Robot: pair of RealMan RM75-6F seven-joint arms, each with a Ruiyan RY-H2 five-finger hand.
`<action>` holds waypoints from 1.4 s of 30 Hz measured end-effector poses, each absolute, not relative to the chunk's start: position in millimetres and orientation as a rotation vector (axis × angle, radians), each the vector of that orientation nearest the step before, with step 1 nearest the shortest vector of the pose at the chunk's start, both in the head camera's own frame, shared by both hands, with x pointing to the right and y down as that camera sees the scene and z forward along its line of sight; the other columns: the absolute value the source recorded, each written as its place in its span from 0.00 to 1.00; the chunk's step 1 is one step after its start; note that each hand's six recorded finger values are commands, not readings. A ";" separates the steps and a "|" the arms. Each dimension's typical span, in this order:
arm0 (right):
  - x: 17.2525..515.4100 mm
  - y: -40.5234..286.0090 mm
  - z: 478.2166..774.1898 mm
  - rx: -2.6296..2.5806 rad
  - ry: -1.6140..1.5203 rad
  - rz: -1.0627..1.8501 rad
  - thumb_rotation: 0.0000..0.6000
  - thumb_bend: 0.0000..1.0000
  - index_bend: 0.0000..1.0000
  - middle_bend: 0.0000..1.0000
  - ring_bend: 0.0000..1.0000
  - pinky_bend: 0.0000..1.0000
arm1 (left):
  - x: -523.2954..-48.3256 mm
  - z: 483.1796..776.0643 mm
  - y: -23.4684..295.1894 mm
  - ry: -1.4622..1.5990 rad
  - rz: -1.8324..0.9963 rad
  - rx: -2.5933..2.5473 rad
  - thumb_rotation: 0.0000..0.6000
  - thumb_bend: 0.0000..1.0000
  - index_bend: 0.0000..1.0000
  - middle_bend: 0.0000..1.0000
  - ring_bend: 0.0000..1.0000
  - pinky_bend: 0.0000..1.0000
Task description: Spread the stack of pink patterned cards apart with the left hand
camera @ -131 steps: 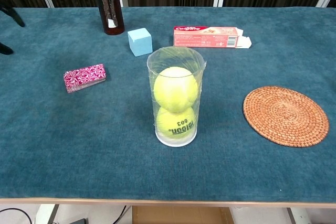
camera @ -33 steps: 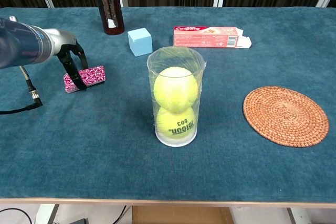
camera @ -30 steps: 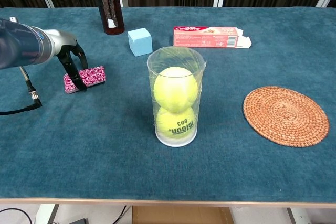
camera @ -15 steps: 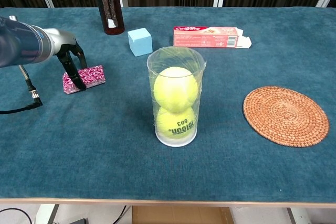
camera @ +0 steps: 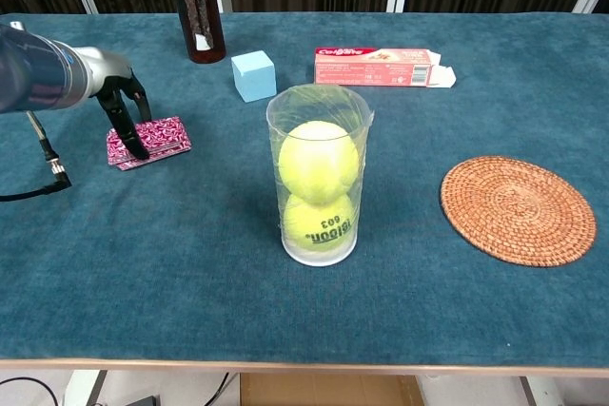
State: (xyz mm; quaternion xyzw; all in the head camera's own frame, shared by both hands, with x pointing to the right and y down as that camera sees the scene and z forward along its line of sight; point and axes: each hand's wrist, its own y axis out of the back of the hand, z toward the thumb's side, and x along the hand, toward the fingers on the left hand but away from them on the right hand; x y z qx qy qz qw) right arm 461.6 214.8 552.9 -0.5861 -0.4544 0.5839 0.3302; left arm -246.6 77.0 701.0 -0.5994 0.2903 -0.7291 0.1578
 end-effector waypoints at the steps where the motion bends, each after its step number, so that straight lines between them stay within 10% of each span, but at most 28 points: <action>1: 461.7 214.7 553.0 -1.532 -1.189 1.528 1.00 0.17 0.09 0.05 0.16 0.28 | -245.9 699.8 76.7 0.829 -2.079 -1.715 1.00 0.20 0.49 0.15 0.00 0.02; 24: 460.0 215.4 554.0 -1.538 -1.183 1.537 1.00 0.17 0.09 0.05 0.16 0.28 | -228.1 645.0 124.6 0.676 -1.942 -1.853 1.00 0.20 0.50 0.15 0.00 0.01; 42: 465.6 216.2 547.3 -1.534 -1.221 1.521 1.00 0.17 0.09 0.05 0.16 0.28 | -199.1 663.5 154.8 0.559 -1.808 -1.832 1.00 0.20 0.50 0.15 0.00 0.01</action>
